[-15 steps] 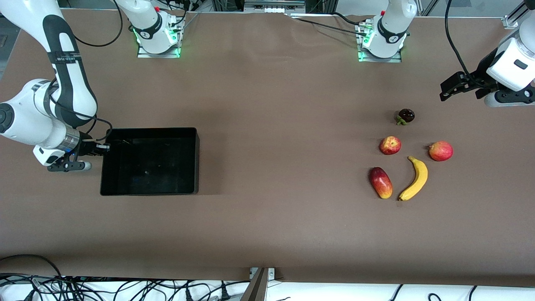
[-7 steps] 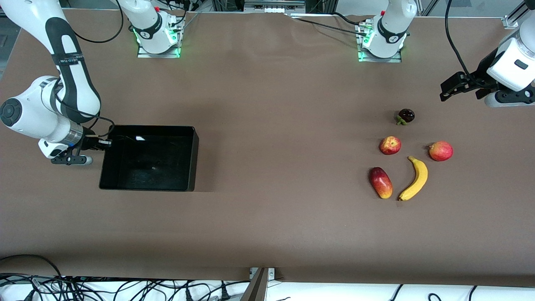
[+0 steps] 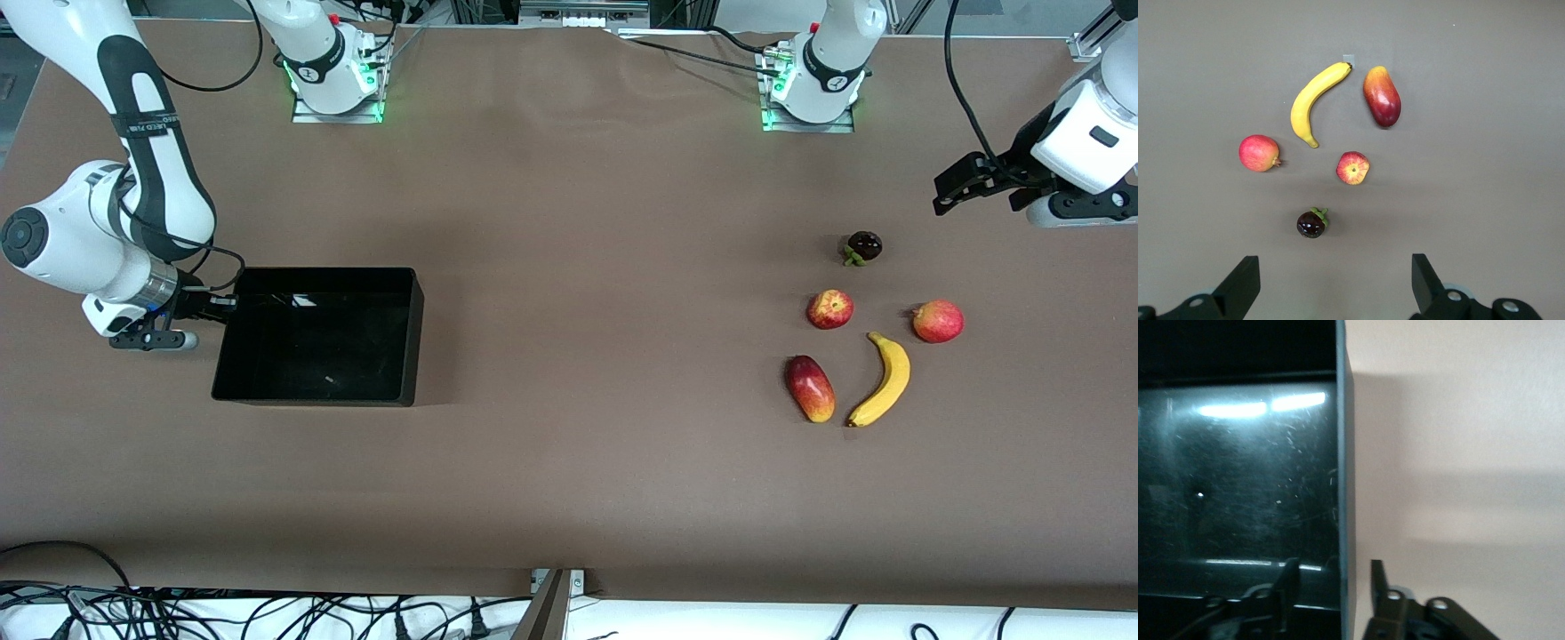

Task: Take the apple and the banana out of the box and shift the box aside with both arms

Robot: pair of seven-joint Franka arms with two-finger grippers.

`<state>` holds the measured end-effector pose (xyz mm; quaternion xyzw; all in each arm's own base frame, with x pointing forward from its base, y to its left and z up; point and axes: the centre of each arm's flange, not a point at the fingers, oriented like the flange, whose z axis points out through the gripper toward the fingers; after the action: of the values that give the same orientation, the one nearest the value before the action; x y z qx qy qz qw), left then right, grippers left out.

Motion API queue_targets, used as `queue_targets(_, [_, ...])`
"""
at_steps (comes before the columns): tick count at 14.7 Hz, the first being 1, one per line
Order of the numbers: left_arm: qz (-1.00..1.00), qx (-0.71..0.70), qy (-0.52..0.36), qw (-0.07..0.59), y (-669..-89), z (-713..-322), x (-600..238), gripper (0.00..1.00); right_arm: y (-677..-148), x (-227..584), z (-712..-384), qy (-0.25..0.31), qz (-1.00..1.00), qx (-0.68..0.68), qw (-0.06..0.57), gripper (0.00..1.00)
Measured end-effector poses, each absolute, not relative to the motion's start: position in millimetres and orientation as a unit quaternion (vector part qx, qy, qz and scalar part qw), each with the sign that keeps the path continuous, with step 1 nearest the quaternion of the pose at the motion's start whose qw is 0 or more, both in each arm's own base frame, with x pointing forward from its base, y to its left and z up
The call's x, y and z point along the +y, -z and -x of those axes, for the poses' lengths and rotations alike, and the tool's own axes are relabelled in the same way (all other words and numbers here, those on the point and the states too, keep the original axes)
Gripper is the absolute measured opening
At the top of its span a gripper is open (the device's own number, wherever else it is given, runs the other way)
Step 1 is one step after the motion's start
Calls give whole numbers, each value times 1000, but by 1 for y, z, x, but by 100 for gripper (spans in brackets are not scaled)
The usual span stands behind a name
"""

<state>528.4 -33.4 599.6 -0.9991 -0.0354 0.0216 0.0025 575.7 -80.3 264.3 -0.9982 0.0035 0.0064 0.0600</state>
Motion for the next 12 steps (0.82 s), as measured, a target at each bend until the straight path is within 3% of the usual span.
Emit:
queue_targets(4, [999, -33, -21, 3, -600, -528, -36, 100, -310, -66, -596, -1, 997, -16, 76, 96])
queue_targets(5, [999, -33, -21, 3, -600, -528, -36, 100, -327, -61, -602, -7, 996, -23, 80, 100])
queue_targets(9, [999, -33, -22, 3, -600, -528, -36, 100, -402, -38, -620, -29, 997, -34, 70, 100])
queue_targets(12, [999, -33, -22, 3, -600, -528, -36, 100, -455, -17, -615, -27, 997, -49, 54, 100])
